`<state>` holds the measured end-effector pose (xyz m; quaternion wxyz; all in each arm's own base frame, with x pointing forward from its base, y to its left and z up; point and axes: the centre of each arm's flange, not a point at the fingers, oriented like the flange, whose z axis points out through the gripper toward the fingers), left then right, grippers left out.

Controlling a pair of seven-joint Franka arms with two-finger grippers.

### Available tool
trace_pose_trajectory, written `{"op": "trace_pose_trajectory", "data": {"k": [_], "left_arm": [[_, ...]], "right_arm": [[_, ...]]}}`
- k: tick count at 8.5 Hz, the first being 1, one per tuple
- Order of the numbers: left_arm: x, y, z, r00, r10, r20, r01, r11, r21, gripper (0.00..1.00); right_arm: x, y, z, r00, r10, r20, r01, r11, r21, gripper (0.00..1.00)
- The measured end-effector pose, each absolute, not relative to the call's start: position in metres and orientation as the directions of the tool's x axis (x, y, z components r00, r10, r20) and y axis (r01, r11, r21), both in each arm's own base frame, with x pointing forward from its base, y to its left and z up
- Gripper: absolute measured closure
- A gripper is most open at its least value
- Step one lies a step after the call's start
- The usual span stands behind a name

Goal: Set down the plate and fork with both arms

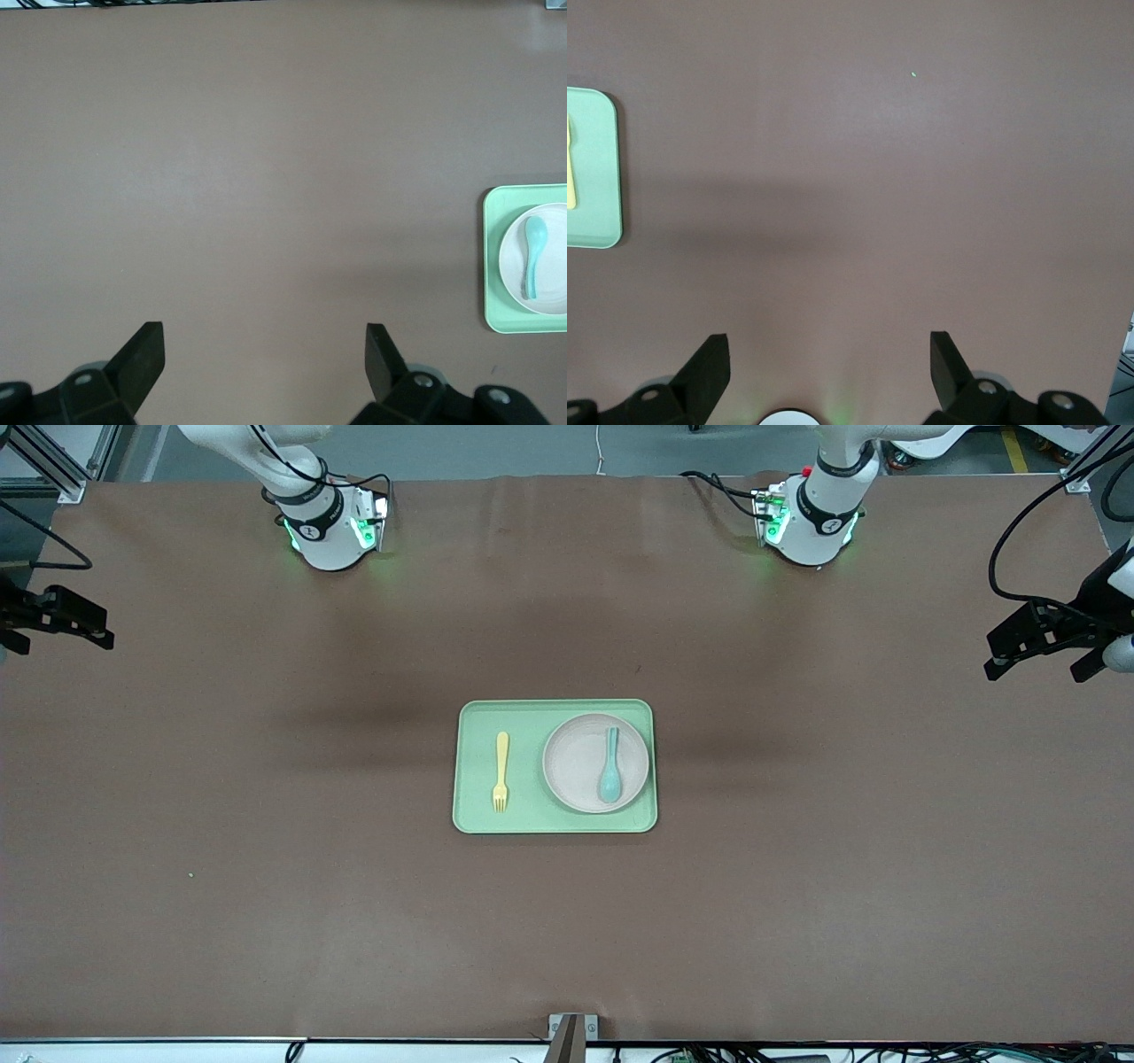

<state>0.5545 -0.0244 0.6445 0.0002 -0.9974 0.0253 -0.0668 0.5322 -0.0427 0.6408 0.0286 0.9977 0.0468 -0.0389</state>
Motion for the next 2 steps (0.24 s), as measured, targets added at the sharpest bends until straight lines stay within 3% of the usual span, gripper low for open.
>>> {"op": "trace_pose_trajectory", "data": {"k": [2], "left_arm": [[0.5545,-0.0243,0.6445,0.990,-0.050,0.133,-0.050,-0.999,-0.004,0.00]], "right_arm": [[0.5316,-0.0437,0.6456,0.994,0.084,-0.064,0.084,-0.996,-0.003,0.00]]}}
